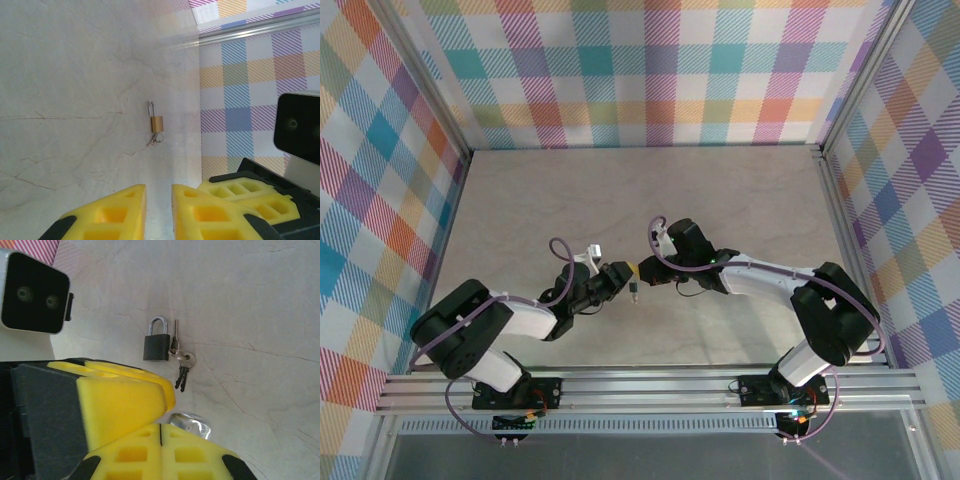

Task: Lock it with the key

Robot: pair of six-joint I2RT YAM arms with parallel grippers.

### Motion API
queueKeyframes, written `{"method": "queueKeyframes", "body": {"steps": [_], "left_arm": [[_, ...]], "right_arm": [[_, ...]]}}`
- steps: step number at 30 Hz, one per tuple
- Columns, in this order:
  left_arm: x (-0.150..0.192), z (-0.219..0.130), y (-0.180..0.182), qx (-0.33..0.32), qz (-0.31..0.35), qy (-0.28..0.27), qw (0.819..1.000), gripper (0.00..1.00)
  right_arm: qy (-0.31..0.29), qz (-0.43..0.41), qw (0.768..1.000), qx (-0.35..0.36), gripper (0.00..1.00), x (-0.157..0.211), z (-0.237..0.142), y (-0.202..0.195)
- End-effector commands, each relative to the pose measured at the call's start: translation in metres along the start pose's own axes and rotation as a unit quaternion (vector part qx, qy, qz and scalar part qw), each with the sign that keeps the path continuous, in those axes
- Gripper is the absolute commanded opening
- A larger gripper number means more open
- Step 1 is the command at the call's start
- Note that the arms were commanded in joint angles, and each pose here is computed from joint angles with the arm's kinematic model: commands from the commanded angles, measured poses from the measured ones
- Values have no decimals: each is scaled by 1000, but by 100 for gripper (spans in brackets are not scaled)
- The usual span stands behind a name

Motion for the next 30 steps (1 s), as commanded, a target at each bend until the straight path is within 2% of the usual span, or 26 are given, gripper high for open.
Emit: {"method": "queueKeyframes", "body": {"steps": [1,7,9,11,14,17,20,23,30], "left_arm": [[0,1,-12,62,-13,4,998,20],[-1,10,4,66,-47,23,996,16],[-5,6,-1,76,-37,25,996,17],[-13,-4,-8,84,-26,7,996,19],[-20,-13,-14,58,-6,-4,998,25],[-21,-25,-20,21,29,-13,999,32],[-25,-49,-26,-40,71,-43,996,41],[-29,-81,-36,-95,120,-82,985,52],[-33,-130,-49,-151,173,-126,965,56]], "right_arm": [[1,1,1000,-16,0,2,6,2],[3,7,1000,-6,0,7,6,-3],[1,12,1000,14,12,9,2,-6],[1,23,999,35,20,12,-1,-10],[8,51,997,51,38,19,0,-16],[18,93,994,55,50,29,7,-21],[37,116,988,93,57,39,14,-22],[47,128,980,142,64,40,17,-19],[61,189,961,191,74,51,33,-16]]}}
Point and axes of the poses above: each hand's point on the last joint's axis, 136 mm out from that joint toward the fingers, its own z axis out along the fingers, its own y axis along the line the jaws close on, x = y × z, the point moved 7 cm from there along -z, back along the fingers, and after that the axes turned 7 degrees about -z, right-handed, at the moved point
